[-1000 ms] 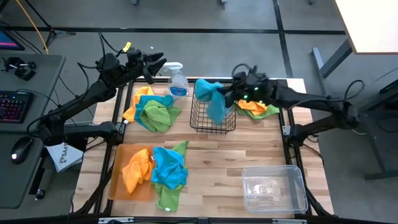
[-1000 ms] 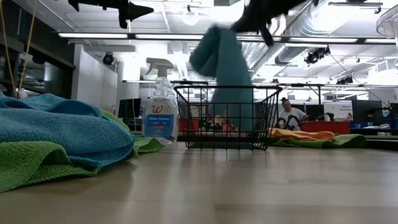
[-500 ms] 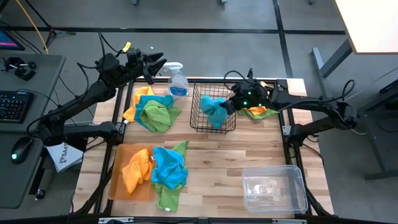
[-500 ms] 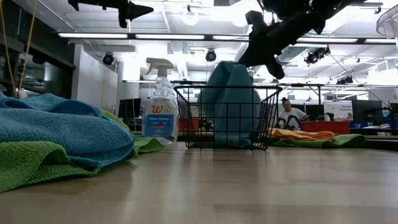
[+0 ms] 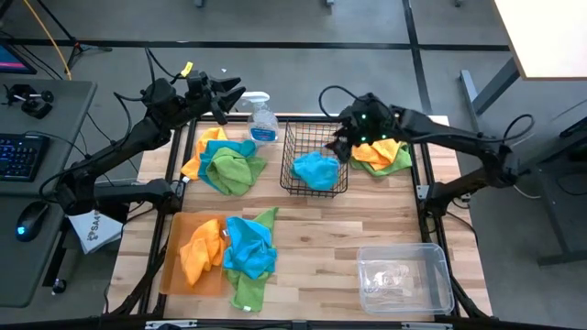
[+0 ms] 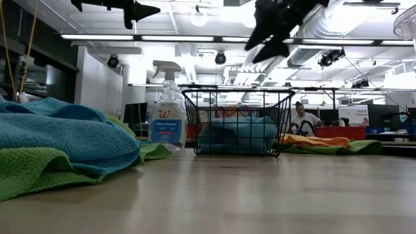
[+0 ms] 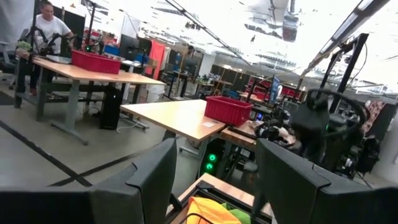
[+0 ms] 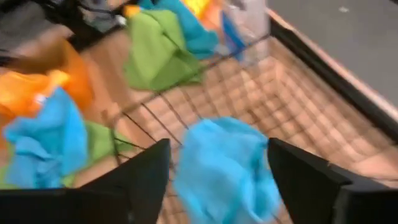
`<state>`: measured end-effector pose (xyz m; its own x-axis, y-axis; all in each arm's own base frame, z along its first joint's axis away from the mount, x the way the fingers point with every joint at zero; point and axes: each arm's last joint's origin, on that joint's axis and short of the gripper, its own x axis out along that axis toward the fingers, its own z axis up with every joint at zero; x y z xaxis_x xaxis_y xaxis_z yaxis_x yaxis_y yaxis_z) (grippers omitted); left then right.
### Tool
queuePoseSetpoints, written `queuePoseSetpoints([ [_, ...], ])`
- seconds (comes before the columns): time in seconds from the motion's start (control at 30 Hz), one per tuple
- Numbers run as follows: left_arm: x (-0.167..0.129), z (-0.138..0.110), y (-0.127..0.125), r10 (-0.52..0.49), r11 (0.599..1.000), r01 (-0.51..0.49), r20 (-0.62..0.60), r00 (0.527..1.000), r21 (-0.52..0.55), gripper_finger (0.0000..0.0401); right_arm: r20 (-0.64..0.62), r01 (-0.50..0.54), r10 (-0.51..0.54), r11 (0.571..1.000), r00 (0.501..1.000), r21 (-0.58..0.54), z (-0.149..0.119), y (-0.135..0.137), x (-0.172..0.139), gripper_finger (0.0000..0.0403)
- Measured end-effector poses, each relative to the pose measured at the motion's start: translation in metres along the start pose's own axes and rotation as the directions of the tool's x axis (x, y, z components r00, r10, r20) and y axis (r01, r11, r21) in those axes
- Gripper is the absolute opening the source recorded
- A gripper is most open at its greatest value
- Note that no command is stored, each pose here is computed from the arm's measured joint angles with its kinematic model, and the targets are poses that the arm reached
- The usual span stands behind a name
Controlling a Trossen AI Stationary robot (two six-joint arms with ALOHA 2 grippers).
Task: Sort microfiber towel by color & place in baskets
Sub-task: Put the top right orange towel into the orange bin
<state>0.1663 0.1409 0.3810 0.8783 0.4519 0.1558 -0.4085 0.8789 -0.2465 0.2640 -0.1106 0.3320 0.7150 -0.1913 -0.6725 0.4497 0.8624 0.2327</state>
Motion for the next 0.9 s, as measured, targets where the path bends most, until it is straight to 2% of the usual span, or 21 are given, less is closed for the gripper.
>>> queuePoseSetpoints([
  [0.1, 0.000, -0.001, 0.000, 0.004, 1.000, -0.004, -0.013, 1.000, -0.004, 0.0209, -0.092, 0.127, -0.126, 0.992, 0.988, 0.001, -0.001, -0.009, -0.013, 0.0285],
  [0.2, 0.000, -0.003, 0.001, 0.010, 1.000, -0.010, -0.034, 0.999, -0.009, 0.0209, -0.173, 0.246, -0.236, 0.968, 0.956, 0.042, -0.014, -0.027, -0.019, 0.0287],
  [0.33, 0.000, -0.005, 0.001, 0.015, 1.000, -0.016, -0.052, 0.999, -0.014, 0.0209, -0.237, 0.357, -0.308, 0.912, 0.921, 0.201, -0.043, -0.058, -0.021, 0.0288],
  [0.4, 0.000, -0.005, 0.002, 0.016, 1.000, -0.017, -0.053, 0.998, -0.026, 0.0209, -0.282, 0.429, -0.349, 0.849, 0.894, 0.308, -0.062, -0.074, -0.021, 0.0288],
  [0.5, 0.000, -0.005, 0.002, 0.016, 0.999, -0.018, -0.054, 0.998, -0.032, 0.0209, -0.375, 0.523, -0.377, 0.715, 0.847, 0.464, -0.090, -0.099, -0.014, 0.0288],
  [0.57, 0.000, -0.005, 0.002, 0.016, 0.999, -0.018, -0.054, 0.998, -0.032, 0.0209, -0.403, 0.544, -0.370, 0.641, 0.837, 0.542, -0.103, -0.112, -0.006, 0.0288],
  [0.73, 0.000, -0.005, 0.002, 0.017, 0.999, -0.019, -0.054, 0.998, -0.029, 0.0209, -0.378, 0.550, -0.406, 0.515, 0.832, 0.658, -0.116, -0.135, 0.018, 0.0288],
  [0.9, 0.000, -0.005, 0.002, 0.021, 0.999, -0.023, -0.053, 0.998, -0.023, 0.0209, -0.432, 0.615, -0.458, 0.404, 0.777, 0.677, -0.125, -0.147, 0.038, 0.0283],
])
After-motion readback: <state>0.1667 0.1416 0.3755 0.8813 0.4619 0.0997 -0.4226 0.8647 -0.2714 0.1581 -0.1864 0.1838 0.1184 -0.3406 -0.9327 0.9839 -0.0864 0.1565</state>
